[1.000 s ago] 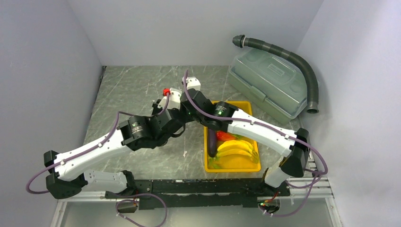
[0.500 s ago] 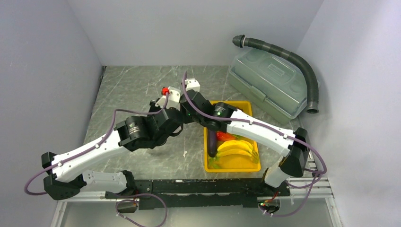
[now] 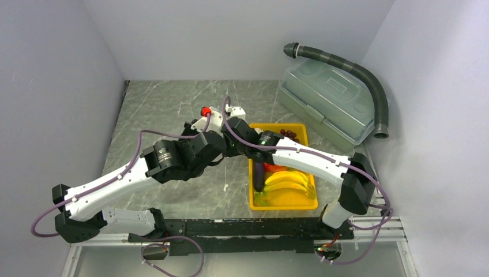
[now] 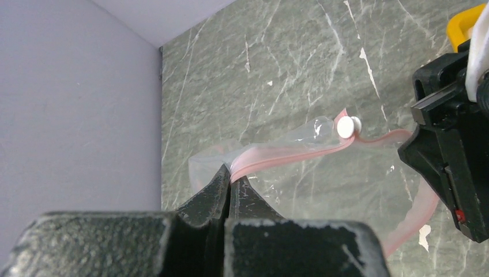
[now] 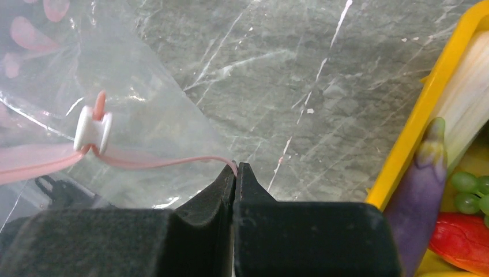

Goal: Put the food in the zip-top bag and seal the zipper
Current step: Open the zipper of the food storage bag at the center of the board.

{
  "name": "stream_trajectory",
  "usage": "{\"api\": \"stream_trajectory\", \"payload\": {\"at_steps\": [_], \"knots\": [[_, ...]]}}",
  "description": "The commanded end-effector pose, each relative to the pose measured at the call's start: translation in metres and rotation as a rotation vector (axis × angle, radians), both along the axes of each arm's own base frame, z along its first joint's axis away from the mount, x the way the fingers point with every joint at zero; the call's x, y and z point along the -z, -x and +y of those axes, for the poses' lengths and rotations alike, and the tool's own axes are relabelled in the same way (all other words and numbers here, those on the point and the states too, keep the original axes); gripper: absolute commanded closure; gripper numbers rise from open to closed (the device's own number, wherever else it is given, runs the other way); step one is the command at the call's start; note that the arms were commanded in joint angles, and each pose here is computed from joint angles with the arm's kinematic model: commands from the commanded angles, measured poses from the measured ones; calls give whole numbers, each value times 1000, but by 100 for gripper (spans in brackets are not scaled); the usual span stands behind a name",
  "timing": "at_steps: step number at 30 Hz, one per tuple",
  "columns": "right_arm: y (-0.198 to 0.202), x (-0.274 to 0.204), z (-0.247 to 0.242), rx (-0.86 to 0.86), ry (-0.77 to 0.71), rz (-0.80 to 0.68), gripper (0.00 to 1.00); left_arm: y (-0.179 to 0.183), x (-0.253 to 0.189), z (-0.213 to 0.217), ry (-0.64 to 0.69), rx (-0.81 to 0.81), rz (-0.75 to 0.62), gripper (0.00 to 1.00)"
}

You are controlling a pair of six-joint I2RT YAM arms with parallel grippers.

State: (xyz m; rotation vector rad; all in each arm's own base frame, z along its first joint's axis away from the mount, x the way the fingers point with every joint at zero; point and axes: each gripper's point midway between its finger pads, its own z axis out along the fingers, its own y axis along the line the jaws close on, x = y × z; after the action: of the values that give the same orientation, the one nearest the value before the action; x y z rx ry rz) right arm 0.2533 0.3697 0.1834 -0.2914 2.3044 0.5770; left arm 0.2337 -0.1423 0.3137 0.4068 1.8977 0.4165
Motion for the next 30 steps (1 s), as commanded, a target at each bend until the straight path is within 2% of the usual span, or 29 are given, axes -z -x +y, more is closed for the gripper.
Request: {"api": "stream_trajectory", "payload": {"at_steps": [1,8,14,19,26,30], "knots": [[-3,10,-1,7,-14,15,100,-1,-10,18,-13,-46,-39,100],[-1,1,6,-32,-69,9,99,-6,3,4,-1,23,-5,100],[2,-28,12,-75,-142,-33,74,-10,17,-5,-45,29,14,100],[4,-48,10,-90,-173,-64,58,-12,24,-7,-61,34,14,100],[10,-73,-9,-80,-188,-112,45,-14,30,-8,-64,34,12,100],[13,-72,-34,-49,-140,-146,39,-14,36,-10,-59,45,23,100]]}}
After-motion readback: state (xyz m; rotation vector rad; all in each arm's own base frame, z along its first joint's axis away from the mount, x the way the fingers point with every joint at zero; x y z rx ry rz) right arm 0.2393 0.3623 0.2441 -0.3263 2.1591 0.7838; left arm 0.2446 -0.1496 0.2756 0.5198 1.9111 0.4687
